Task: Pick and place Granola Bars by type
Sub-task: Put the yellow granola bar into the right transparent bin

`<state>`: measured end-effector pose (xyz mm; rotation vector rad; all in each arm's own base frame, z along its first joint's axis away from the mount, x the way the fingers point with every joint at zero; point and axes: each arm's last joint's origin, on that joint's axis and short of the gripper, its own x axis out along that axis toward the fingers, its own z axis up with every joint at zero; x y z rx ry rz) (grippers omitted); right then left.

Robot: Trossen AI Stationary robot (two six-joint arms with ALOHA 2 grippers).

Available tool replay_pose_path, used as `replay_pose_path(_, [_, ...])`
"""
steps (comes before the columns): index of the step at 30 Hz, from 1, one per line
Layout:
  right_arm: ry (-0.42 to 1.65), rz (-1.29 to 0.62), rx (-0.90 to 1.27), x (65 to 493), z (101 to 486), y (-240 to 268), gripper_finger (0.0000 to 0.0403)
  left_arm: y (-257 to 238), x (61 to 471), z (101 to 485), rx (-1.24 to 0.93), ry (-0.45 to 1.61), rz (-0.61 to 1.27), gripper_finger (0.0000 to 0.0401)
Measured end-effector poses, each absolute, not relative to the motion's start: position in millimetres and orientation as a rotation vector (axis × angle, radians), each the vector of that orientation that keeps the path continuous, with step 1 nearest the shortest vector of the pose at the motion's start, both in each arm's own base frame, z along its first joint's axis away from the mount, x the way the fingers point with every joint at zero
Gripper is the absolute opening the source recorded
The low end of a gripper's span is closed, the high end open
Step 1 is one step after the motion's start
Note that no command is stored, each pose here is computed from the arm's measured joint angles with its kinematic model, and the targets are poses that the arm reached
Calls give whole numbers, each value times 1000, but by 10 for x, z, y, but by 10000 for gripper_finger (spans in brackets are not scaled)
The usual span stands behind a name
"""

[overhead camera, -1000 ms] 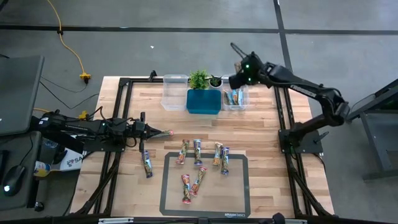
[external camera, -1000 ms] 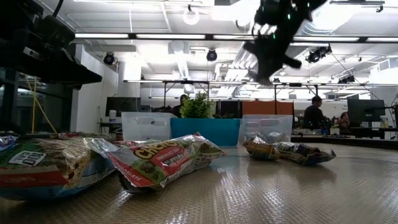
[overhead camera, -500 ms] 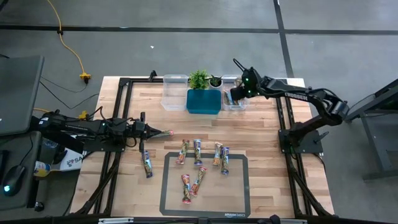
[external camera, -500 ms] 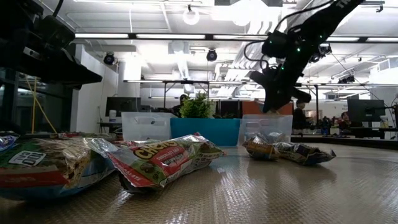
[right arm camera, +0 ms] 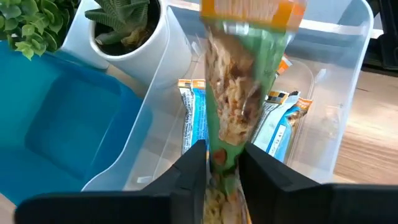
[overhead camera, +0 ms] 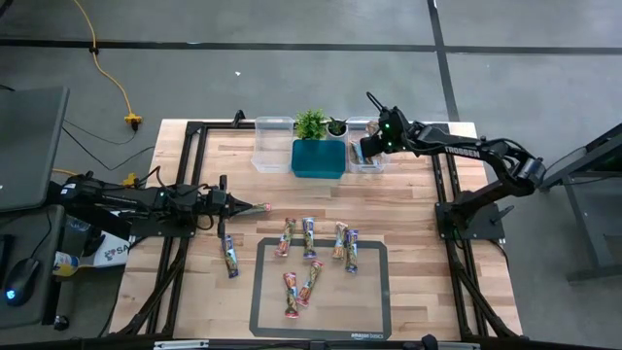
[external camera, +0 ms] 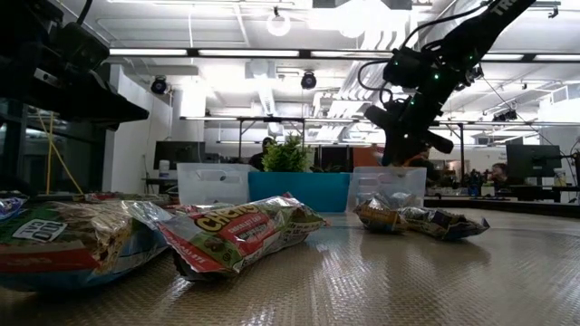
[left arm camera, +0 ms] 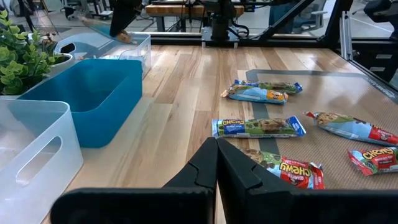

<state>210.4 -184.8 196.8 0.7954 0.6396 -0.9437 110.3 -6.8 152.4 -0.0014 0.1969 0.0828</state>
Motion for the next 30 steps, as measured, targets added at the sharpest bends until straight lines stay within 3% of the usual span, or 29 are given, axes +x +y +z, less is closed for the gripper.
replay_pose_path(12, [600, -903, 732, 2142, 2009, -1877, 147, -68, 1104, 1524, -2, 197, 83, 1])
replay_pose_path(22, [356, -617, 703, 2330, 2228, -1914, 140, -68, 1103, 1524, -2, 197, 83, 1])
replay_pose_path(30, [271, -350, 686, 2591, 2370, -1633, 138, -68, 1103, 1523, -2, 197, 83, 1])
